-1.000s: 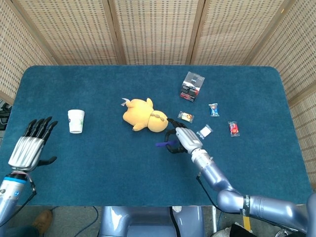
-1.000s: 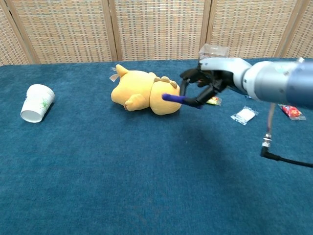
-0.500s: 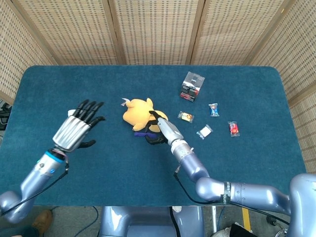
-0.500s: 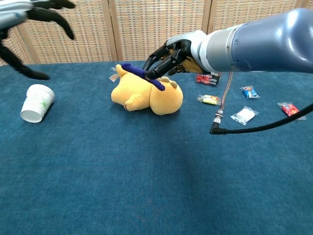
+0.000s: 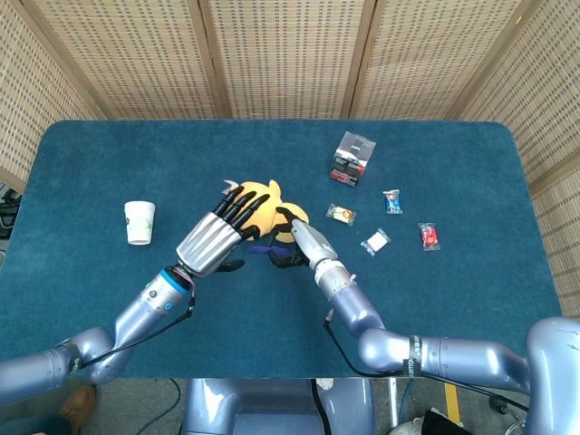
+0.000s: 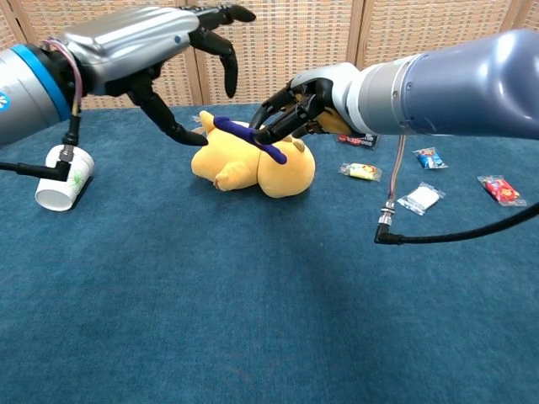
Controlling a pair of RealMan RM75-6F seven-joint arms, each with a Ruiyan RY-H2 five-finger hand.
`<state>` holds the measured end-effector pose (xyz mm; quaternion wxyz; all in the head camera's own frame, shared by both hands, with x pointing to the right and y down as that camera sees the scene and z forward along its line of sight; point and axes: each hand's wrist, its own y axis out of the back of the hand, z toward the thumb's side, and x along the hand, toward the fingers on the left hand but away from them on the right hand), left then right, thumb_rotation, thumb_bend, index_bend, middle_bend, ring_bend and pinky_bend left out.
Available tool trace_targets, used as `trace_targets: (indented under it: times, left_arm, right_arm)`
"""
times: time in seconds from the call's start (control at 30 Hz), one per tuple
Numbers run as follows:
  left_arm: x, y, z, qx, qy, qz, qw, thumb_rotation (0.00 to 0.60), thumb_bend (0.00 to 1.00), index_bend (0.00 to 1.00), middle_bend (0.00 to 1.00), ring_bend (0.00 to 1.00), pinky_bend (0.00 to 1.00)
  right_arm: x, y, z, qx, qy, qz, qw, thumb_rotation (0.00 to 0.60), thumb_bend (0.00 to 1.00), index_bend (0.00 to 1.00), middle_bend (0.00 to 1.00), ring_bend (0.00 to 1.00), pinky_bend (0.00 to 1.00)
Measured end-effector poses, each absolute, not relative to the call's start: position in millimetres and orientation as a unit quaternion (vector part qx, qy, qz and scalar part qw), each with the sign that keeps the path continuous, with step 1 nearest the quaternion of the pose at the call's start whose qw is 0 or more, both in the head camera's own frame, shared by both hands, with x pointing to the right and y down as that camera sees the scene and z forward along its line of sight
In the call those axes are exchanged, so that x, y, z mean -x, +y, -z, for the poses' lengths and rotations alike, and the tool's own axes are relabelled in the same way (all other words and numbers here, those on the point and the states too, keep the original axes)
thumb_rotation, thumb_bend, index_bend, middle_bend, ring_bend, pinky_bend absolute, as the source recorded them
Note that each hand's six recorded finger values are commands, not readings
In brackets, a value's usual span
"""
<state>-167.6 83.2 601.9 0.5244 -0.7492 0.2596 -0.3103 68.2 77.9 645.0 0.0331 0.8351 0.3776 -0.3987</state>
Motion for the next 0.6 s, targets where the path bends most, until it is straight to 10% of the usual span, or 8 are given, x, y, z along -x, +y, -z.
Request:
trace_targets:
  times: [0.6]
  left_arm:
    - [152, 86, -617, 0.749, 0.264, 0.318, 0.517, 0.6, 0.27, 0.51, 0.0, 0.0, 0.0]
  right_arm:
    - [-72, 80, -649, -0.836, 0.376, 0.399, 0.035, 0.6, 0.62, 0.61, 0.11, 0.0, 0.0]
